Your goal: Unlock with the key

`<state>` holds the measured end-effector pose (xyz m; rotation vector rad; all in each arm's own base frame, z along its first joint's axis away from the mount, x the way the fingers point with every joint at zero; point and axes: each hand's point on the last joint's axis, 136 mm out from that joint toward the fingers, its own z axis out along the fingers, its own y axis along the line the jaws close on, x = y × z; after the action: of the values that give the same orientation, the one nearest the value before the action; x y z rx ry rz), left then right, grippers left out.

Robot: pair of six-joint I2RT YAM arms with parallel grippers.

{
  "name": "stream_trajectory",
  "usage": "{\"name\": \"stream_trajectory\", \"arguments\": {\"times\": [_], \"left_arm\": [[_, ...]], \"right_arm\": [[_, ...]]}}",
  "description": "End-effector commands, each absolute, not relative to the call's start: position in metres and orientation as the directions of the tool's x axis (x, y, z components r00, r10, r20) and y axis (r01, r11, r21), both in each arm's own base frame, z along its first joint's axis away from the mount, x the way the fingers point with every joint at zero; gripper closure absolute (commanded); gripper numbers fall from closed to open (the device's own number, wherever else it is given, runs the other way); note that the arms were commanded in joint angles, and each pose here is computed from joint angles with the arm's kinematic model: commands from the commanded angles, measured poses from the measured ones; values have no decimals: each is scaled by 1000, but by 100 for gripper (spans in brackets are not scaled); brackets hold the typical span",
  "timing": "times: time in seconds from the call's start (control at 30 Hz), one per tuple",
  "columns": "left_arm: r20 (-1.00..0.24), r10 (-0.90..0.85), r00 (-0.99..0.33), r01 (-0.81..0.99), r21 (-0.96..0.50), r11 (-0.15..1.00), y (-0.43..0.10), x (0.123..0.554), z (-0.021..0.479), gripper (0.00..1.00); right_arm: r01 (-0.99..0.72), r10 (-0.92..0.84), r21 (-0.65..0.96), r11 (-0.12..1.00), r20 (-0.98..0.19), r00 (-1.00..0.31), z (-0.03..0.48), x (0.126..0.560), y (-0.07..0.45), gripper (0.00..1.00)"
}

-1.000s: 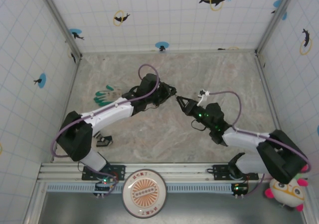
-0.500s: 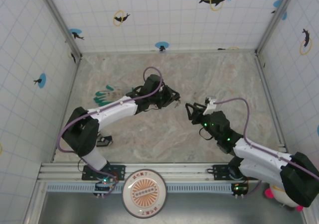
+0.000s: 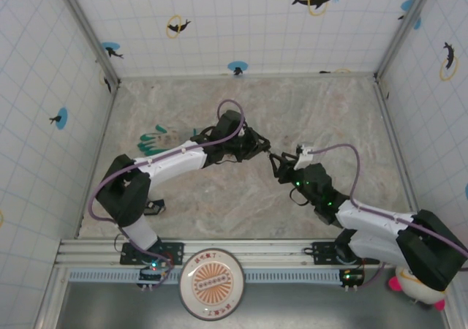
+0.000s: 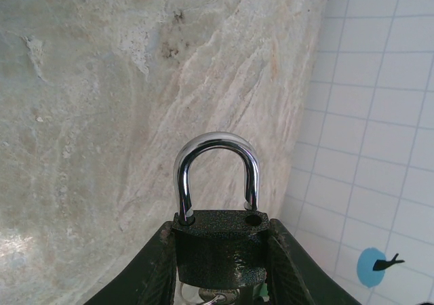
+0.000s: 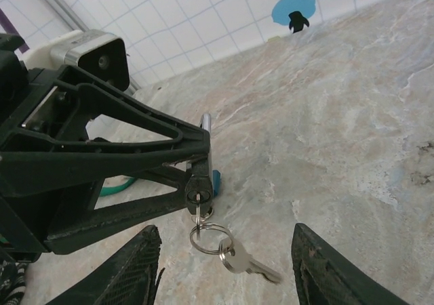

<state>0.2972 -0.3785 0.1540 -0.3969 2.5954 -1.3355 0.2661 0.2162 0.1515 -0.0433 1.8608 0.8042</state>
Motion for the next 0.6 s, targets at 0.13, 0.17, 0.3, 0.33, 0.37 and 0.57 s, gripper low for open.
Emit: {"name": "stream_trajectory", "arguments": {"times": [0.13, 0.17, 0.3, 0.33, 0.37, 0.57], "left_arm": [[-45, -307, -951, -126, -848, 515, -390, 297, 172, 100], [-46, -306, -951, -124, -849, 513, -391, 297, 173, 100], [-43, -303, -952, -125, -849, 513, -392, 295, 172, 100], [-45, -303, -952, -123, -850, 513, -392, 295, 172, 100], [-43, -303, -952, -124, -849, 513, -392, 295, 172, 100], [-47, -304, -952, -118, -856, 504, -393, 295, 176, 100]], "right_arm": [[-422, 375, 524, 740, -842, -388, 178, 283, 228, 47], [-427, 377, 527, 735, -841, -388, 179, 283, 230, 48], [-432, 382, 532, 728, -839, -388, 181, 289, 236, 49], [-434, 384, 534, 726, -838, -388, 181, 290, 237, 49], [-439, 386, 535, 722, -838, -387, 183, 291, 239, 49], [-434, 386, 545, 717, -829, -403, 179, 299, 244, 56]]}}
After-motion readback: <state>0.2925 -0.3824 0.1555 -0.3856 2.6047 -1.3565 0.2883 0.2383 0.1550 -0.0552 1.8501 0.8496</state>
